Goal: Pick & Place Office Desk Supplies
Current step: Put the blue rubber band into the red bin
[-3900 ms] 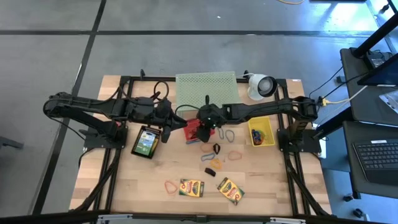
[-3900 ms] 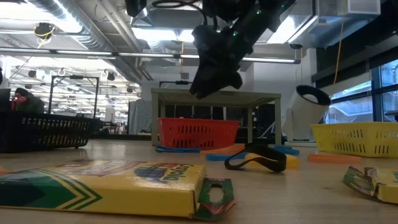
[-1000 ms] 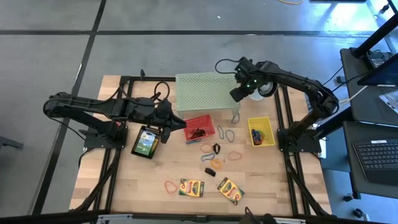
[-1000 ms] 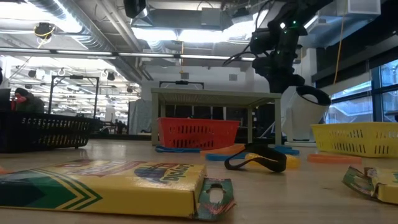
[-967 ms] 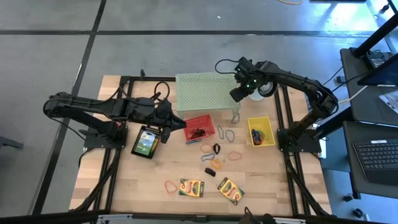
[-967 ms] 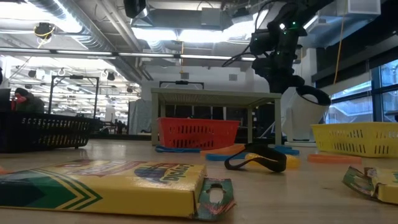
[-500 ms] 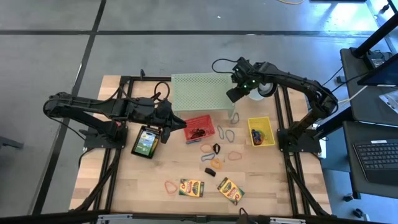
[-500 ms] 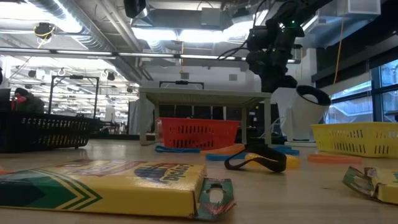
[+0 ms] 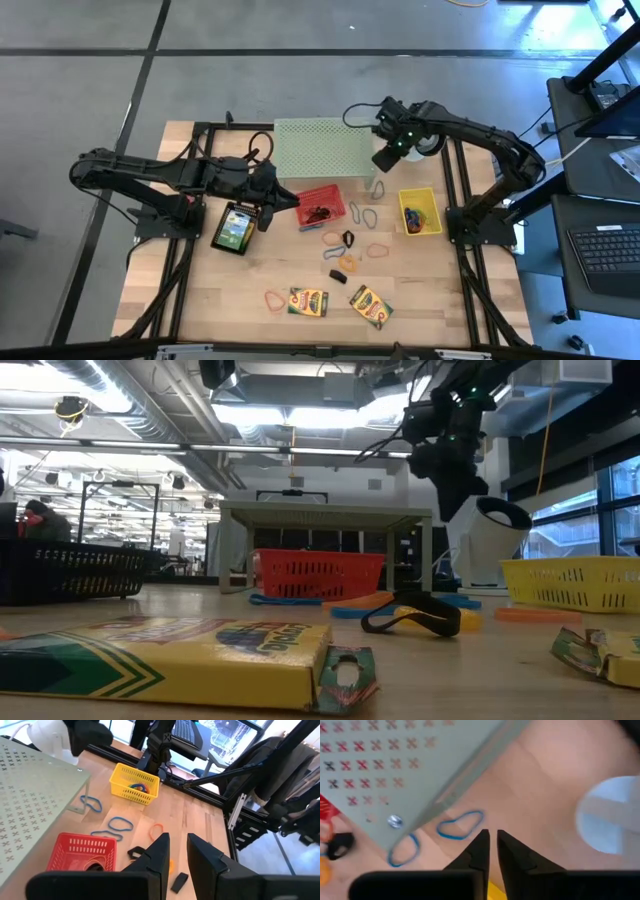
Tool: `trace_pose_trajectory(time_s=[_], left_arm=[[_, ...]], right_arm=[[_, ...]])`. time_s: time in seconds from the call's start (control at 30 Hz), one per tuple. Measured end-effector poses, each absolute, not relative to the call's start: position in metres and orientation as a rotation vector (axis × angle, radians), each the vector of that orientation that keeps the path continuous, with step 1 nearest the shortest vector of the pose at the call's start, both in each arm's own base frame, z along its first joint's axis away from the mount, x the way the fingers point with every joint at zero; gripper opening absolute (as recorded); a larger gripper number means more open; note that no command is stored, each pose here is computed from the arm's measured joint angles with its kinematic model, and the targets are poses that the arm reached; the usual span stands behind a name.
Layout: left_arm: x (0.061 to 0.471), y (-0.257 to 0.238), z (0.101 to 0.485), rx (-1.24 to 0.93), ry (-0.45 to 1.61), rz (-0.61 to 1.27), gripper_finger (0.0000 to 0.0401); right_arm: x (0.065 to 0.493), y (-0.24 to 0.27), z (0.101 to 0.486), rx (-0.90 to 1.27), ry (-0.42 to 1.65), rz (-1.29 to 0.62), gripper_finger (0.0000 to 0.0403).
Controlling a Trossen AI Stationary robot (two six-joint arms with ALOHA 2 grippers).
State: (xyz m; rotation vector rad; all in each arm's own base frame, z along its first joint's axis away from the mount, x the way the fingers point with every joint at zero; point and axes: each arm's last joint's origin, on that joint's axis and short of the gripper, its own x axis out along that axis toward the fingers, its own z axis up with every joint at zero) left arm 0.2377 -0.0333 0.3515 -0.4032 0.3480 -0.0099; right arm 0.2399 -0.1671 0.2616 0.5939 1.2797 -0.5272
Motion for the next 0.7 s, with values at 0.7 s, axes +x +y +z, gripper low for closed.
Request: trace_pose_trajectory(time_s=[0.7], left_arm=[[0.237, -0.033, 0.35, -0.371, 0.364, 0.008, 0.0061]], right_arm=[[0.181, -0.071, 0.255, 0.416, 0.906, -0.362, 0.0079]])
